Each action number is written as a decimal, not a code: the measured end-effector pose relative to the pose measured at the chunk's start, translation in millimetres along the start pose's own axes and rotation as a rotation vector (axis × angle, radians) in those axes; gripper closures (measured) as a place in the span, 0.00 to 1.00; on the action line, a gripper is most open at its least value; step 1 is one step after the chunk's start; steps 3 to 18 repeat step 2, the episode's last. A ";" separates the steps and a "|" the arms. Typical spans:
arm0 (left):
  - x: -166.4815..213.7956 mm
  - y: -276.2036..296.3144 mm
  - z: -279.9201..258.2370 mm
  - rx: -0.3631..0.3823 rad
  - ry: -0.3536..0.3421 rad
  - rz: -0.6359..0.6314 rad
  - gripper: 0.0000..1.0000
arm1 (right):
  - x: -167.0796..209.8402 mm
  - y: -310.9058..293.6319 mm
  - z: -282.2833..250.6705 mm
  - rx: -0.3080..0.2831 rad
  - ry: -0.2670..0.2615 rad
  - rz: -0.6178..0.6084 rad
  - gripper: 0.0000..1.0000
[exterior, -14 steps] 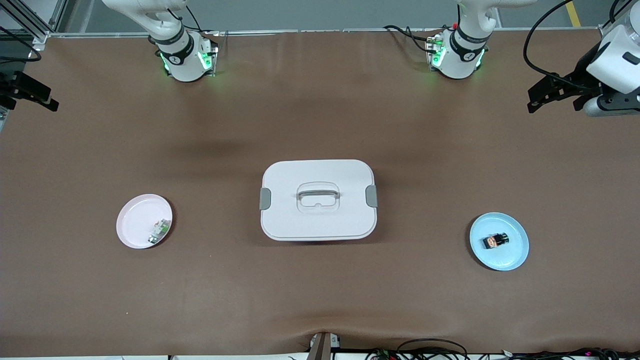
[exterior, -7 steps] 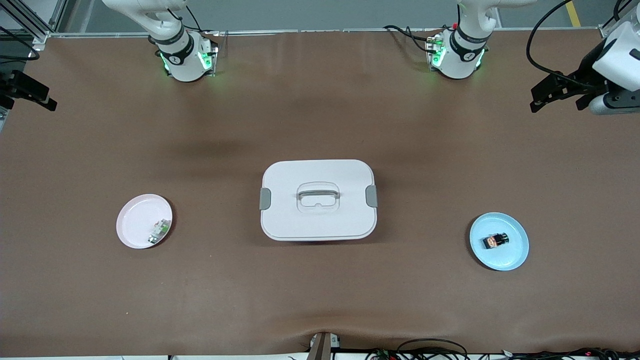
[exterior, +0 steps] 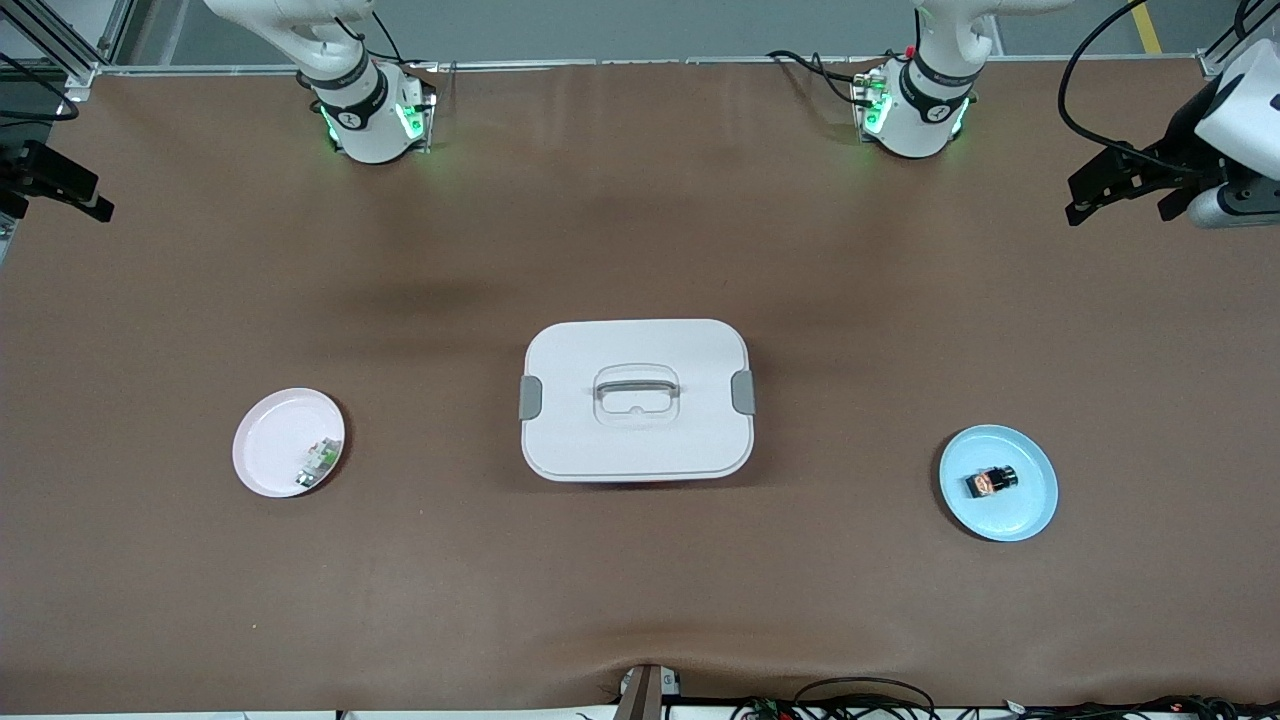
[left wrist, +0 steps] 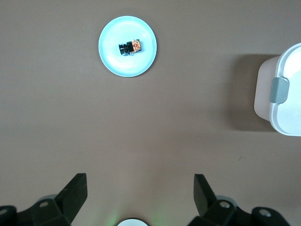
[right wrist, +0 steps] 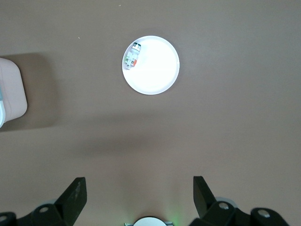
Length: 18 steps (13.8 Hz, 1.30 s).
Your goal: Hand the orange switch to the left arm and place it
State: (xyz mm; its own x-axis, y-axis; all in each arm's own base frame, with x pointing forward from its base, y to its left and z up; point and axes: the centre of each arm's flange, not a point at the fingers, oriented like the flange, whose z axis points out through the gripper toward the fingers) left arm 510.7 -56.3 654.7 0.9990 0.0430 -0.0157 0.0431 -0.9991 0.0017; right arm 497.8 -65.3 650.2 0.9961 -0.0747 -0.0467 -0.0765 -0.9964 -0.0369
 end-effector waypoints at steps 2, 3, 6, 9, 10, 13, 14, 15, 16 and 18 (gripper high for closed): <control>0.0 0.0 -0.5 0.000 0.001 0.000 0.00 | 0.0 0.0 0.0 0.000 0.000 0.000 0.00; 0.0 0.0 -0.5 0.000 0.001 0.000 0.00 | 0.0 0.0 0.0 0.000 0.000 0.000 0.00; 0.0 0.0 -0.5 0.000 0.001 0.000 0.00 | 0.0 0.0 0.0 0.000 0.000 0.000 0.00; 0.0 0.0 -0.5 0.000 0.001 0.000 0.00 | 0.0 0.0 0.0 0.000 0.000 0.000 0.00; 0.0 0.0 -0.5 0.000 0.001 0.000 0.00 | 0.0 0.0 0.0 0.000 0.000 0.000 0.00; 0.0 0.0 -0.5 0.000 0.001 0.000 0.00 | 0.0 0.0 0.0 0.000 0.000 0.000 0.00; 0.0 0.0 -0.5 0.000 0.001 0.000 0.00 | 0.0 0.0 0.0 0.000 0.000 0.000 0.00; 0.0 0.0 -0.5 0.000 0.001 0.000 0.00 | 0.0 0.0 0.0 0.000 0.000 0.000 0.00; 0.0 0.0 -0.5 0.000 0.001 0.000 0.00 | 0.0 0.0 0.0 0.000 0.000 0.000 0.00; 0.0 0.0 -0.5 0.000 0.001 0.000 0.00 | 0.0 0.0 0.0 0.000 0.000 0.000 0.00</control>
